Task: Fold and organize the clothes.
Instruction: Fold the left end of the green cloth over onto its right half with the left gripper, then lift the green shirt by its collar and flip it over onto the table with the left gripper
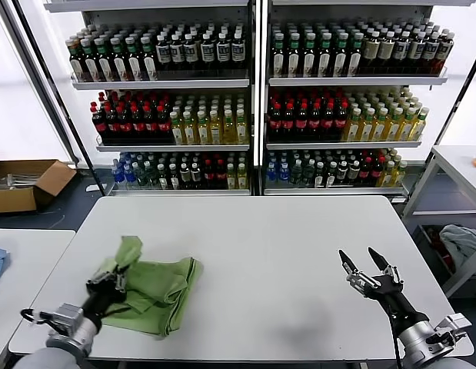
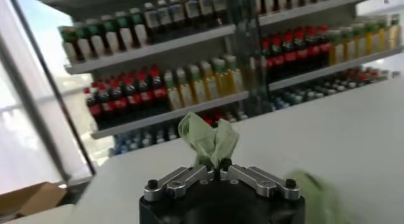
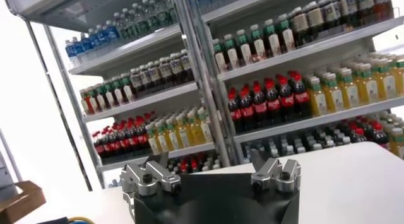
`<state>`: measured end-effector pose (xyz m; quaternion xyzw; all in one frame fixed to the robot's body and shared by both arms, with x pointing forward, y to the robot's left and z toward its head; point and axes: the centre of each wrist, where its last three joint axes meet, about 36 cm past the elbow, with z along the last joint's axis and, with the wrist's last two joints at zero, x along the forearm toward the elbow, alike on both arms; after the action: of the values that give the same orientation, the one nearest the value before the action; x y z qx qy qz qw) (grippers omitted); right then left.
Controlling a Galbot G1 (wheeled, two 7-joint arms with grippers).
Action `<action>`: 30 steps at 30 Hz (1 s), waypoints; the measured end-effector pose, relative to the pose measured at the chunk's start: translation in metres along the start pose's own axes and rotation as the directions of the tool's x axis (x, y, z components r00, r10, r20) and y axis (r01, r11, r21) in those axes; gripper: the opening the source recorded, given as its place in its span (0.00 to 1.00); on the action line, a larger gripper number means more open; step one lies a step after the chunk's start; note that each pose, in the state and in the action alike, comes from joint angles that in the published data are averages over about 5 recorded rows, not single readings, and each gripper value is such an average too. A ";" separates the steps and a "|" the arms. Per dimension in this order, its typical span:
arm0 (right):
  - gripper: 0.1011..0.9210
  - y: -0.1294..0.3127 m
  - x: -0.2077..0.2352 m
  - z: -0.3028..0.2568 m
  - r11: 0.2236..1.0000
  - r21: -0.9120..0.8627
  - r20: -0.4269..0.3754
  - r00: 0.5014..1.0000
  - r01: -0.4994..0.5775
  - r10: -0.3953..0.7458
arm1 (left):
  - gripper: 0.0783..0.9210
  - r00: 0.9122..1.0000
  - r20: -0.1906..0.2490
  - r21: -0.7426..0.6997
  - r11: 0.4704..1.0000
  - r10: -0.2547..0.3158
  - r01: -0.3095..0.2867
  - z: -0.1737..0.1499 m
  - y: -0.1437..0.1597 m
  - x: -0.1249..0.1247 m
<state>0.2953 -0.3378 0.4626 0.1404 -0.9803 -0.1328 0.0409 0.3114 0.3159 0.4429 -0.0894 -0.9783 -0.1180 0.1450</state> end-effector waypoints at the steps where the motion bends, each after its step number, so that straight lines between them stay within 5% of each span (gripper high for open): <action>1: 0.88 0.001 0.000 0.000 1.000 0.001 0.000 1.000 0.002 -0.002 | 0.03 1.000 -0.003 -0.002 1.000 0.016 -0.016 0.003 -0.007 -0.001; 7: 0.88 0.002 -0.003 -0.002 1.000 0.008 0.003 1.000 0.006 -0.006 | 0.08 0.993 -0.047 -0.020 0.994 0.110 -0.111 0.021 -0.042 -0.004; 16: 0.88 0.003 -0.008 0.002 1.000 -0.002 -0.001 1.000 0.013 -0.013 | 0.38 0.980 -0.047 0.048 0.981 0.192 -0.190 0.008 -0.064 0.008; 23: 0.88 0.005 -0.008 0.009 1.000 -0.011 -0.016 1.000 0.021 -0.021 | 0.62 0.992 0.007 0.141 0.982 0.129 -0.129 -0.022 -0.022 0.008; 30: 0.88 0.006 -0.007 0.012 1.000 -0.007 -0.026 0.999 0.025 -0.025 | 0.85 0.997 -0.076 0.190 0.982 0.023 -0.008 -0.001 0.036 -0.006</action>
<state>0.2985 -0.3270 0.4522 0.1544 -0.9774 -0.1345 0.0524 0.3250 0.3487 0.4497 -0.0781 -0.9779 -0.0265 0.1919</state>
